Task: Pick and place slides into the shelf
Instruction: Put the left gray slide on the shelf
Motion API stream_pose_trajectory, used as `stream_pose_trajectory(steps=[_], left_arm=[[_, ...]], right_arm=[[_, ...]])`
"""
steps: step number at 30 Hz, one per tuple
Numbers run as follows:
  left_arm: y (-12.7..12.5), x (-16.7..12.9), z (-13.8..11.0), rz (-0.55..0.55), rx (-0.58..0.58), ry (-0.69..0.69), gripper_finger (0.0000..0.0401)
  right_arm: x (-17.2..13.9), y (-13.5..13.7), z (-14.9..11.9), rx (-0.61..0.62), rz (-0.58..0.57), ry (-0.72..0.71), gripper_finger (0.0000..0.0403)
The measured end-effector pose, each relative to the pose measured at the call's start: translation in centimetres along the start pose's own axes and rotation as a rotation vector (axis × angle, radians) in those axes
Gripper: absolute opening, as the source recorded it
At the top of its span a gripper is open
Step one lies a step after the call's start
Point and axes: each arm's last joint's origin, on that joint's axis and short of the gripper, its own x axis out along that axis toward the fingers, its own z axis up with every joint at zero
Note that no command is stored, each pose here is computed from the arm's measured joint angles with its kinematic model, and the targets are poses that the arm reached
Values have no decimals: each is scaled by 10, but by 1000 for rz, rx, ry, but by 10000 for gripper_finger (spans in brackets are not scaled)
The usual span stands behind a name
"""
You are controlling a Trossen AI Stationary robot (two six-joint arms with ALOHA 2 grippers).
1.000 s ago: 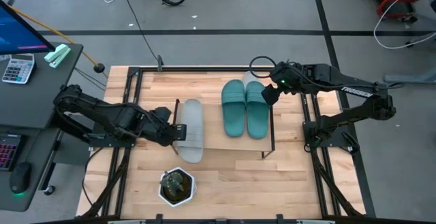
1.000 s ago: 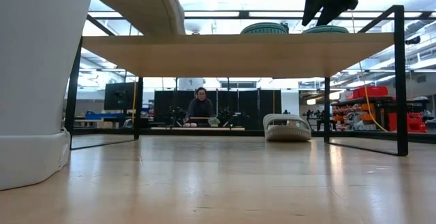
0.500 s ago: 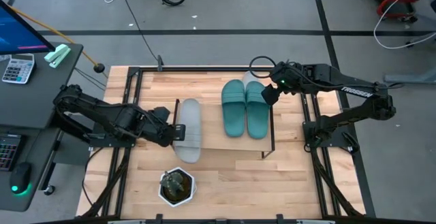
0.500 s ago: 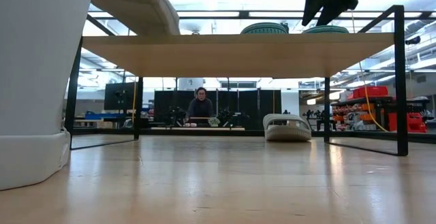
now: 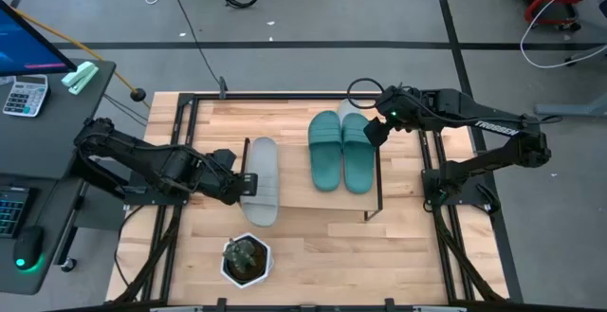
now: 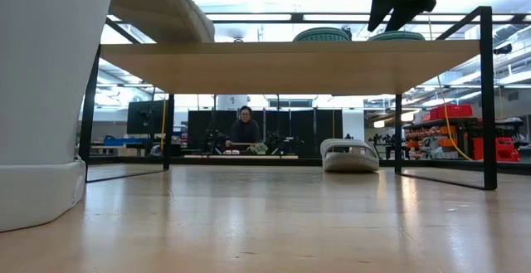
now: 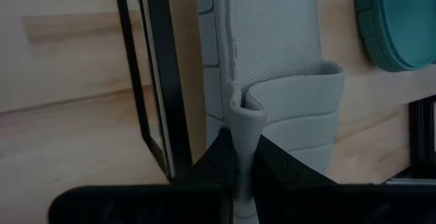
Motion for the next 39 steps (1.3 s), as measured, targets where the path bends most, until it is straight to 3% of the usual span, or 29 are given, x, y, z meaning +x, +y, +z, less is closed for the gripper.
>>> stream_pose_trajectory(steps=[5, 10, 21, 33, 39], left_arm=[[-1, 11, -4, -86, -42, 12, 27], [0, 12, -3, -77, -21, 14, 27], [11, -16, 17, -165, -26, -53, 27], [40, -10, 23, -337, -117, -62, 27], [48, -2, 19, -301, -67, 12, 27]], right_arm=[[0, 0, 0, 0, 4, 3, 293], [0, 0, 0, 1, 7, 4, 293], [0, 0, 0, 1, 7, 4, 293], [0, 0, 0, 27, 11, 6, 293], [0, 0, 0, 46, 11, 6, 293]])
